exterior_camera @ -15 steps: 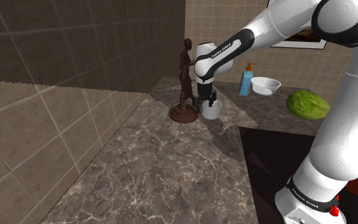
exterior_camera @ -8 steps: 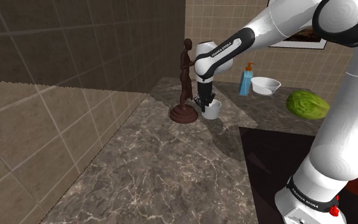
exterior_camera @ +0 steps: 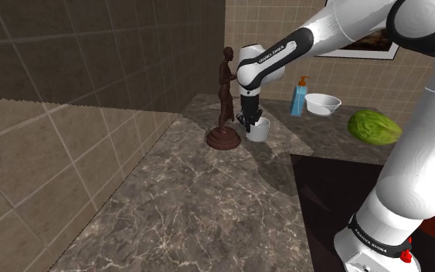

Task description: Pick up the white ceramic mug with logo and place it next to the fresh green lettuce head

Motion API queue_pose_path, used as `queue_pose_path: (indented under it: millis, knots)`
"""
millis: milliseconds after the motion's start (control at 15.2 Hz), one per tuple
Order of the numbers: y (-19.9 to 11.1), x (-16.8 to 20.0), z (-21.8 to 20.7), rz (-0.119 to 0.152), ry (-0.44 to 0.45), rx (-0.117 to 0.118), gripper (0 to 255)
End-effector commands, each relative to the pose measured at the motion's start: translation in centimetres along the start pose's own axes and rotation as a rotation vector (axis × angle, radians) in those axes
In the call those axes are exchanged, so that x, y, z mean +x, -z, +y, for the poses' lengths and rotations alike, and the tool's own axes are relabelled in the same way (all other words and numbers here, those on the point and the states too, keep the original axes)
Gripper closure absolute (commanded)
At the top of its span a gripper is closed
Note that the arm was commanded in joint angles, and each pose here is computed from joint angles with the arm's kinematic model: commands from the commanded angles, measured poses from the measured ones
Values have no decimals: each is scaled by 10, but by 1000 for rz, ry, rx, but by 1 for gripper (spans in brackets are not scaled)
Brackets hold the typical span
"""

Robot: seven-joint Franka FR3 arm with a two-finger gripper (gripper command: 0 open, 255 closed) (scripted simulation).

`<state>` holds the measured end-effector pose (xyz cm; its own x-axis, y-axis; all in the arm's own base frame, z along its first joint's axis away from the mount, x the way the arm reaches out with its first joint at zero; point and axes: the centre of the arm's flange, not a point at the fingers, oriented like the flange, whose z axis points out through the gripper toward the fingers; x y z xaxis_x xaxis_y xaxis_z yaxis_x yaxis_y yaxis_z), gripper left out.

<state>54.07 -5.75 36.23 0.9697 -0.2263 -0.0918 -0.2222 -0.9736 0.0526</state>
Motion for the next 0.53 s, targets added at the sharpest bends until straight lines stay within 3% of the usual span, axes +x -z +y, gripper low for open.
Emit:
queue_pose_path:
  millis: [0, 462]
  knots:
    - [10, 0, 2, 0, 0, 0, 255]
    - [47, -4, 4, 0, 0, 0, 255]
